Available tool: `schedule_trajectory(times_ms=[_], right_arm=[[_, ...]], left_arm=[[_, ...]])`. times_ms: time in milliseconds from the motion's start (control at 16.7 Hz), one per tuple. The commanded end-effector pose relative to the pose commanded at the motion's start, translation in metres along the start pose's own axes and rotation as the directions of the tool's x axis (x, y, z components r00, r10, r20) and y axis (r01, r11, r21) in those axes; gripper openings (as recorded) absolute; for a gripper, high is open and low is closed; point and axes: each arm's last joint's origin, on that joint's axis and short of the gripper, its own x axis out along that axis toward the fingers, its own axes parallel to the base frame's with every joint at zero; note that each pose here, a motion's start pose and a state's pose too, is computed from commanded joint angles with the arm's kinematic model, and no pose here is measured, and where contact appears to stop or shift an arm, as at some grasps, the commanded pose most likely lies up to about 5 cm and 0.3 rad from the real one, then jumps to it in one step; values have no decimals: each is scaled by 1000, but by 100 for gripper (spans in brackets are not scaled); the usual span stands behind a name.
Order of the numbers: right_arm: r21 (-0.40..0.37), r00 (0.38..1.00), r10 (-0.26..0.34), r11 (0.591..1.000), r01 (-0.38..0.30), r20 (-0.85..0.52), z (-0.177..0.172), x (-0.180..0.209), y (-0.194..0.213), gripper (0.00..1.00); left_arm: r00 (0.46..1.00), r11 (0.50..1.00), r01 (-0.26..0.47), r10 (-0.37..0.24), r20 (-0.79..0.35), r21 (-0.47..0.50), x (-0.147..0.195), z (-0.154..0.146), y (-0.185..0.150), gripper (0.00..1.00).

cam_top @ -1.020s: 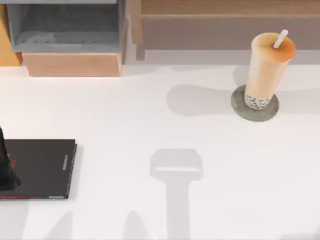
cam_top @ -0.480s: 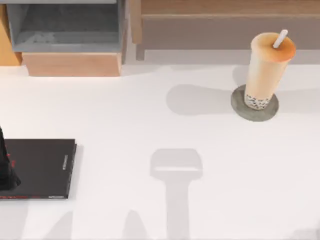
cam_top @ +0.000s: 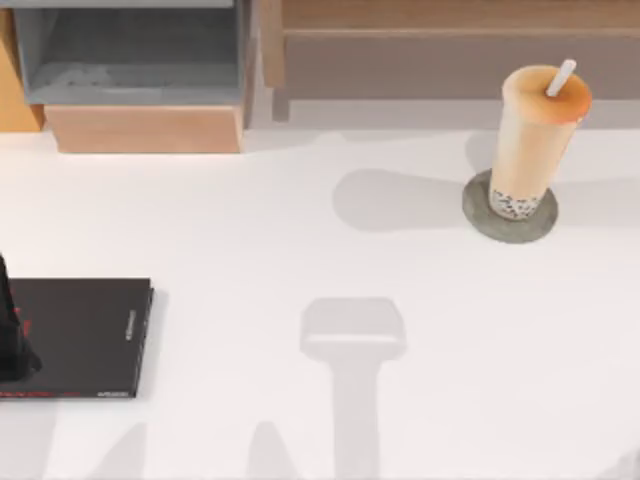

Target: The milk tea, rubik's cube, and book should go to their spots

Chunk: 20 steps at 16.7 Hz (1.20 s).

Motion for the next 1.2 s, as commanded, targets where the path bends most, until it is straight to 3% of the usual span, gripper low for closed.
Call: schedule_trajectory(times_ms=[60,840,1200], right_arm=[[0,1000,0,1000,0,0,0,0,0,100],[0,1000,0,1000,0,0,0,0,0,2],[0,1000,0,1000,0,0,0,0,0,0]], left_arm=[[1000,1000,0,0,0,0,0,0,0,100],[1000,1000,0,0,0,0,0,0,0,100],[1000,1000,0,0,0,0,0,0,0,100]])
